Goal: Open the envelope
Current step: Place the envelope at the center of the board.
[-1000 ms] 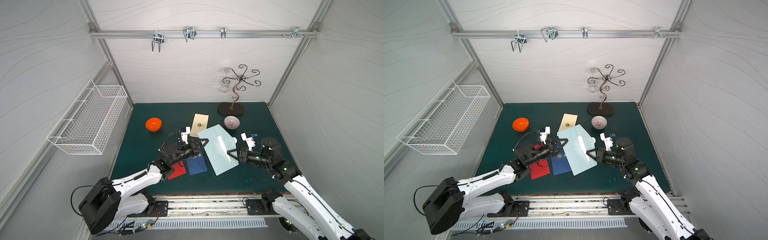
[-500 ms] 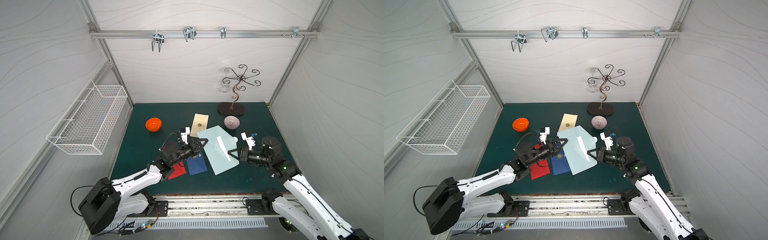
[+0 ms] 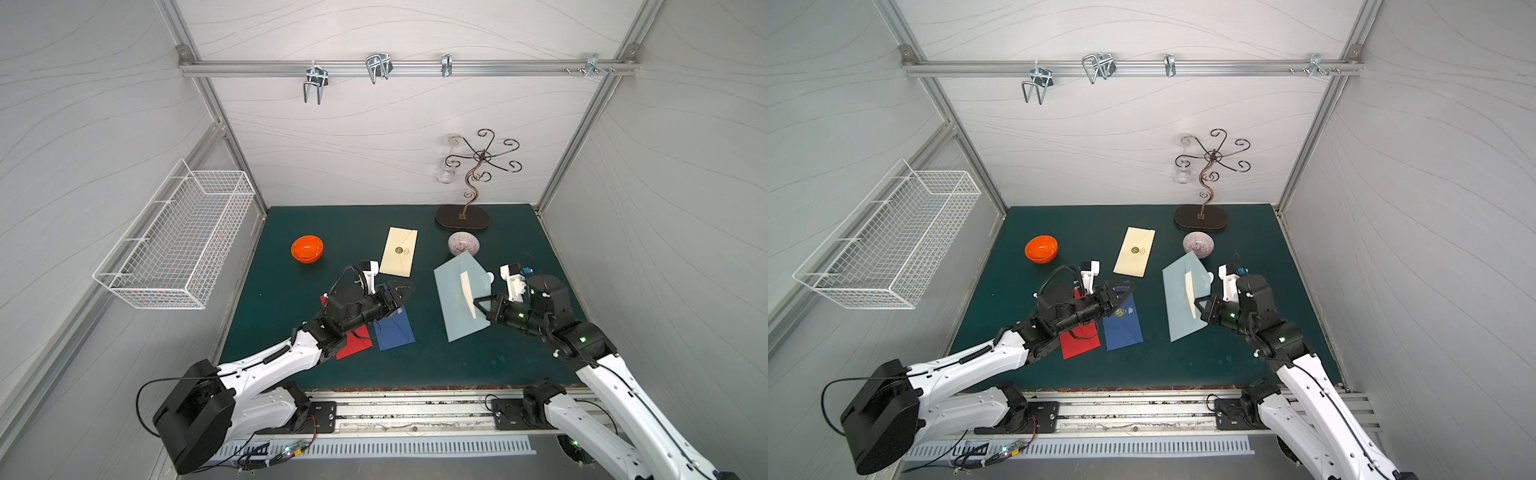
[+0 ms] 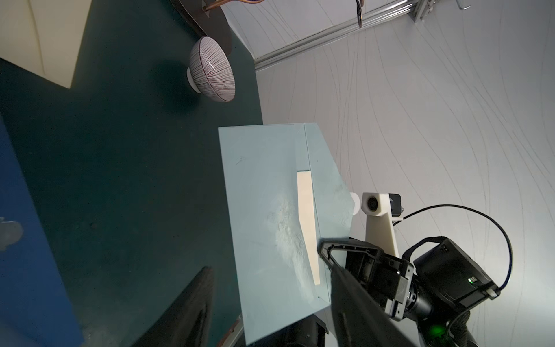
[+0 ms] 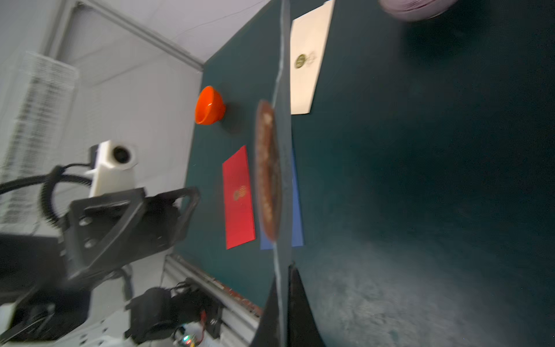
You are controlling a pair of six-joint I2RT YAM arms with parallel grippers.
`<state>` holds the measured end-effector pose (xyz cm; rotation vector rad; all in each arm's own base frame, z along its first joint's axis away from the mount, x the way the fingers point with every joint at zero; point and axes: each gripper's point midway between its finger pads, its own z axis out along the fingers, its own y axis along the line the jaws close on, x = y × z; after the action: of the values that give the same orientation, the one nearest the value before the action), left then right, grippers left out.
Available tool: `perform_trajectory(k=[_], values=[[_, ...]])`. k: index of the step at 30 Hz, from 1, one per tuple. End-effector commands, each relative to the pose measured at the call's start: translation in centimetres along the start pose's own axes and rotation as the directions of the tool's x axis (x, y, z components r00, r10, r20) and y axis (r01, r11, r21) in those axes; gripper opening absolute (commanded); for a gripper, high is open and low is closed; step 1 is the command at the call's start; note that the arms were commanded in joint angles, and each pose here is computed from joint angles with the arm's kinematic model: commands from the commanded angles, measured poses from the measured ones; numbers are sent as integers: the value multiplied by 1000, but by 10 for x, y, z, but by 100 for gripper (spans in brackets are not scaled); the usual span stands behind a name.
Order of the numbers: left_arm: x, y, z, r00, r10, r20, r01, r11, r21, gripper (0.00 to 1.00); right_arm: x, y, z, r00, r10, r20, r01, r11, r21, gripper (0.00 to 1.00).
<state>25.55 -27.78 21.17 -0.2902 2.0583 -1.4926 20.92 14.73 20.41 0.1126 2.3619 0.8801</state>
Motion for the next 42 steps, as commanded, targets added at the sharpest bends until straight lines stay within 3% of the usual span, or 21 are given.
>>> perform_trajectory(k=[1, 4, 9, 19, 24, 32, 42], values=[[-23, -14, -10, 994, 39, 105, -38, 999, -8, 67, 14, -51, 6, 998, 36, -51, -24, 974, 226, 0], [-30, -5, -21, 988, 45, 146, -37, 998, -57, 69, 19, -56, 20, 991, 99, -88, -81, 977, 195, 0], [-37, -3, -39, 979, 104, 177, -88, 992, -94, 69, 7, -67, 28, 986, 158, -59, -146, 975, 171, 0], [-36, -8, -62, 957, 196, 215, -184, 980, -72, 81, -18, -87, 49, 960, 273, -66, -267, 959, 96, 2], [-34, -5, -67, 953, 211, 216, -198, 977, -79, 83, -17, -136, 70, 956, 286, -70, -263, 935, 237, 3], [-35, 0, -71, 950, 210, 230, -193, 977, -94, 84, -19, -157, 95, 907, 371, -198, -337, 923, 183, 0], [-33, 0, -60, 958, 209, 196, -194, 977, -92, 84, -23, -164, 100, 926, 326, -191, -295, 940, 172, 3]])
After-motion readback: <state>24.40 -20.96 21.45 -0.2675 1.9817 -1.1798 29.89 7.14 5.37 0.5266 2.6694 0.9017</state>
